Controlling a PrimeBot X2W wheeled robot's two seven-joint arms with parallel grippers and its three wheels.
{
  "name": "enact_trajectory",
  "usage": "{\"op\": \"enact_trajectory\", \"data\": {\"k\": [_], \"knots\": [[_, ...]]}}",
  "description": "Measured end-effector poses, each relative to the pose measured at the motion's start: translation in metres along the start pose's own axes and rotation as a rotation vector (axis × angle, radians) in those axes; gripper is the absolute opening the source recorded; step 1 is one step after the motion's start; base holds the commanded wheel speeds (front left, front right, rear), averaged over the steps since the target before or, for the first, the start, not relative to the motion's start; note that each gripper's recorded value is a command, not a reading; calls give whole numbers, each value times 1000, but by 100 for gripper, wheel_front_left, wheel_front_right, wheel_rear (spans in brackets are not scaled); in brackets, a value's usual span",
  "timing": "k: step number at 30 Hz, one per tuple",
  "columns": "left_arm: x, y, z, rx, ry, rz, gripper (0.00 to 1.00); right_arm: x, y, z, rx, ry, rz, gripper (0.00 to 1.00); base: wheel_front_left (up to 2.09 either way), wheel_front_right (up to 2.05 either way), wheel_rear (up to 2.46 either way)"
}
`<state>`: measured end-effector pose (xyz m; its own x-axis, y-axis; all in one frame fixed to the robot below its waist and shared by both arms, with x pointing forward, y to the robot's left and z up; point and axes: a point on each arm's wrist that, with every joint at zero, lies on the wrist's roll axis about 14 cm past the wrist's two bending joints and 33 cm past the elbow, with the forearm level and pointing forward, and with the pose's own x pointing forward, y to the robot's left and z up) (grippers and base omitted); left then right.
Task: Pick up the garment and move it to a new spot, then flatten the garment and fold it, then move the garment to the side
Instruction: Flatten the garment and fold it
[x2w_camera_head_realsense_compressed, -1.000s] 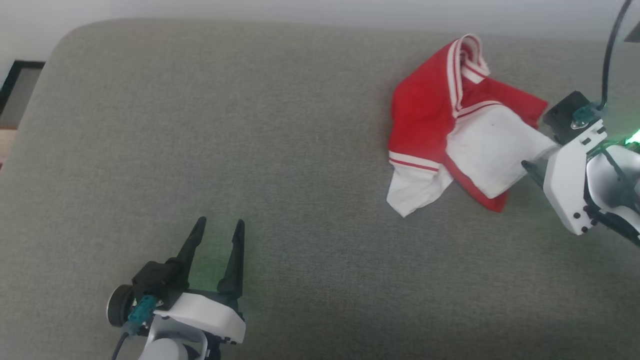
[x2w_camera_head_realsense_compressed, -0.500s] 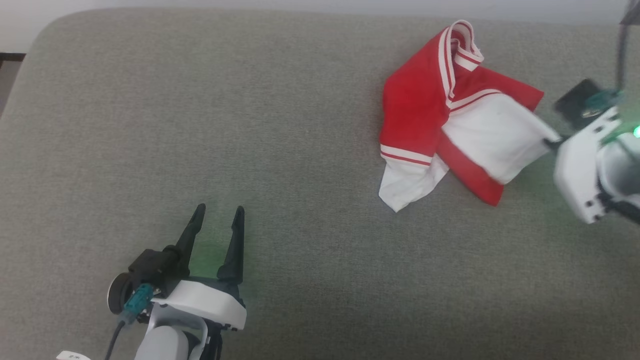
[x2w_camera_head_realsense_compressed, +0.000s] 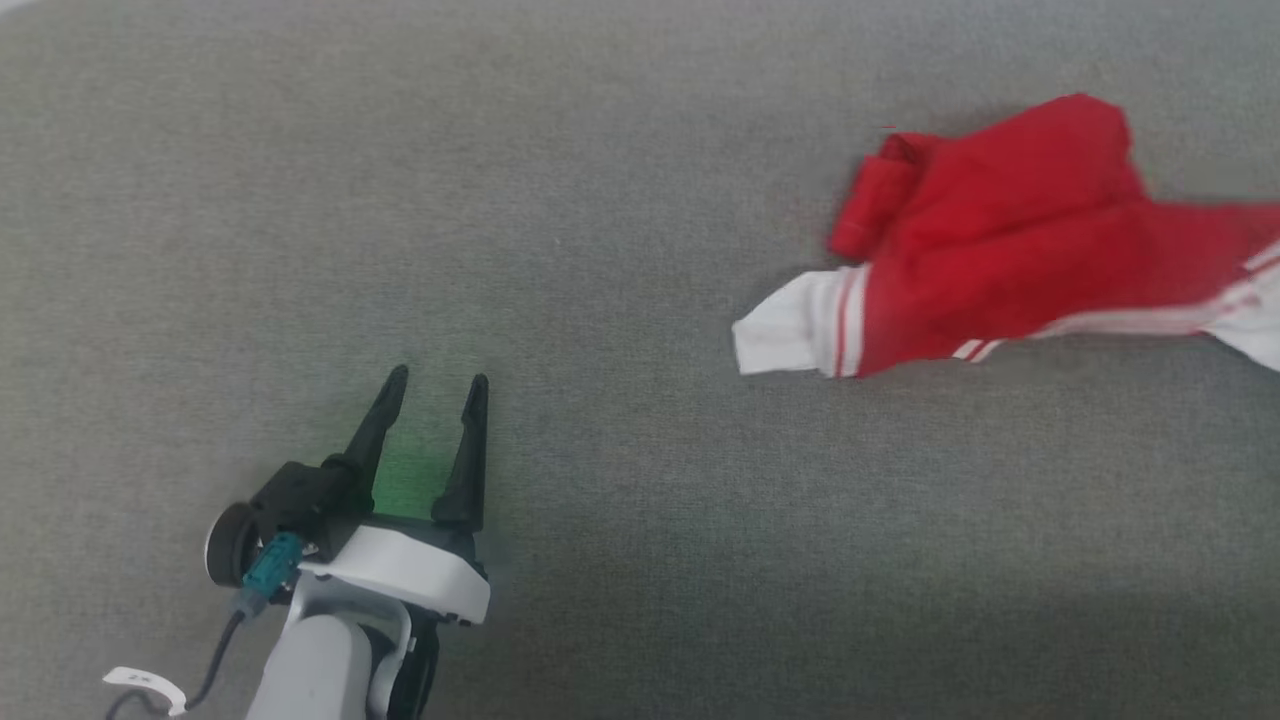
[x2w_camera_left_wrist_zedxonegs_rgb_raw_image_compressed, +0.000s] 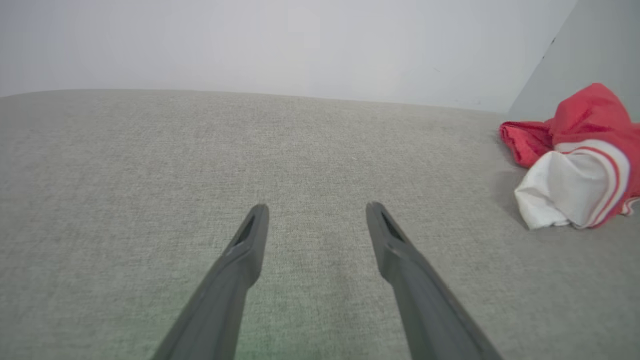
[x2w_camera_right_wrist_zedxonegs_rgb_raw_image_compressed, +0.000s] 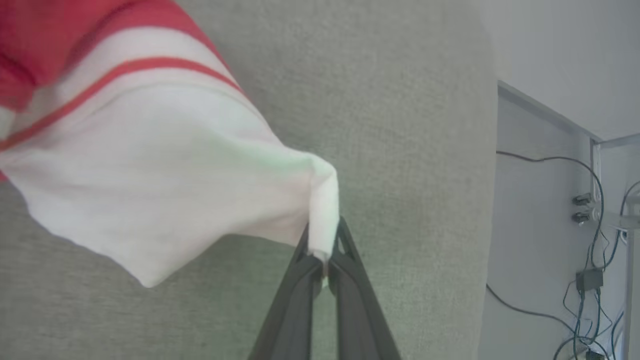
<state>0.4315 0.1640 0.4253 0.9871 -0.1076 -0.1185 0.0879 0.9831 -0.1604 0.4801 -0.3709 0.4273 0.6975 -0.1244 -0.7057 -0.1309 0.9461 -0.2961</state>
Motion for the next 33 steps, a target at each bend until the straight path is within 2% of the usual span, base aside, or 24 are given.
{"op": "enact_trajectory", "data": {"k": [5, 9, 10, 11, 12, 18, 22, 26, 33], "knots": [[10, -4, -7, 21, 19, -35, 100, 8, -7, -35, 58, 46, -41, 0, 0, 0, 0], [18, -11, -9, 36, 26, -74, 100, 11, -3, -42, 86, 33, -48, 0, 0, 0, 0], [21, -15, -8, 40, 22, -94, 100, 11, -3, -42, 94, 19, -53, 18, 0, 0, 0], [25, -19, -5, 57, 15, -120, 100, 11, -4, -41, 99, -2, -60, 71, 0, 0, 0], [30, -24, -1, 73, 5, -149, 100, 11, -5, -39, 114, -28, -67, 100, 0, 0, 0], [56, -58, 36, 186, -71, -360, 100, -6, -15, -29, 140, -190, -115, 100, 0, 0, 0], [72, -89, 54, 230, -53, -506, 100, -27, -18, -28, 189, -298, -137, 100, 0, 0, 0], [86, -129, 66, 202, 59, -643, 100, -50, -20, -23, 242, -401, -158, 100, 0, 0, 0], [80, -203, 48, 109, 467, -871, 100, -77, -15, -26, 300, -471, -177, 100, 0, 0, 0]]}}
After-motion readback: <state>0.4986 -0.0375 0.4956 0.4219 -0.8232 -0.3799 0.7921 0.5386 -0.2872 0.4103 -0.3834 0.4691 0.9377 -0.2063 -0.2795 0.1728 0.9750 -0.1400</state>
